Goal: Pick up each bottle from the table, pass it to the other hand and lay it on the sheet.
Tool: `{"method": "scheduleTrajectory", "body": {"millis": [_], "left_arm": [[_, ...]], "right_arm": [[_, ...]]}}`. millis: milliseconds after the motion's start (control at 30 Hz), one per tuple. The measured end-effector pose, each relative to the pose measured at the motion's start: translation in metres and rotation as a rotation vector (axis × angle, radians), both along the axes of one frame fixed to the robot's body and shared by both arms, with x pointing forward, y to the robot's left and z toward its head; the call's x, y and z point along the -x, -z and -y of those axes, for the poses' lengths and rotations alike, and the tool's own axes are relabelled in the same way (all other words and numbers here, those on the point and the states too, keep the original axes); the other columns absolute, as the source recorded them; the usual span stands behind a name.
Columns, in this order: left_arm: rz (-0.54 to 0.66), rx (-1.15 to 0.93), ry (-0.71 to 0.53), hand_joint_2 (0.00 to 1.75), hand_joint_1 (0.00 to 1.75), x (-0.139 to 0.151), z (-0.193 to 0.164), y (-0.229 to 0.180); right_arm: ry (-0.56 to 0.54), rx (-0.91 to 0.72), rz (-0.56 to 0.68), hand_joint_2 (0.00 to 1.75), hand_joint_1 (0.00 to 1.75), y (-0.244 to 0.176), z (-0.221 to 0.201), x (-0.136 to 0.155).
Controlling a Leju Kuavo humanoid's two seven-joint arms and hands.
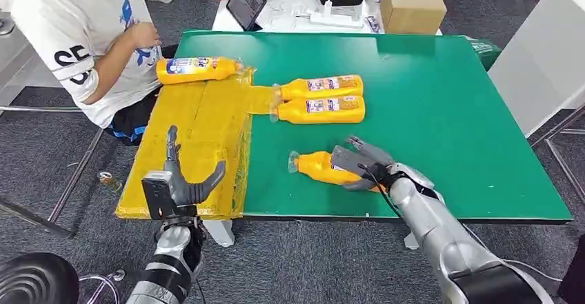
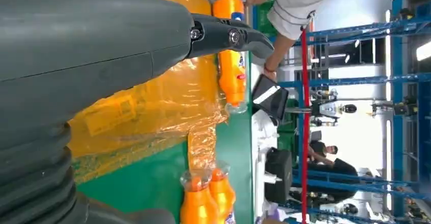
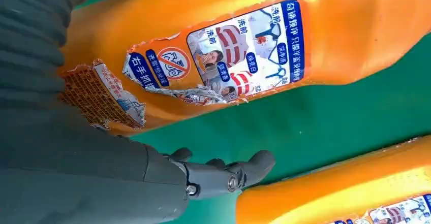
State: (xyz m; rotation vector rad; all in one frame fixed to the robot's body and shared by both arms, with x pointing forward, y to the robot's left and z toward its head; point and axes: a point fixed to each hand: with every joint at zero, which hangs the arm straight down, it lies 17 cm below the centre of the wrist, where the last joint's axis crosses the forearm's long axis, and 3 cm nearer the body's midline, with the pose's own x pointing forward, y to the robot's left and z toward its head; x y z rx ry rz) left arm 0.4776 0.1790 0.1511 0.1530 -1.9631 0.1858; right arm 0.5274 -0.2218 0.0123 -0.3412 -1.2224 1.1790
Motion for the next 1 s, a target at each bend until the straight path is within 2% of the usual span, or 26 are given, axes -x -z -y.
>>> {"method": "scheduleTrajectory", "body": {"millis": [533,1000], "left_arm": [[-0.016,0.015,0.019,1.75,0.0,-0.001,0.006,0.005],[-0.027,0.063,0.058,1.75,0.0,-0.001,0.01,0.01]], "right_arm": [[-0.007,0.043,-0.026,1.75,0.0,0.004,0.01,-0.002],[-0.072,0.233,-0.1,1.75,0.0,0.003,0.053,0.005]]}}
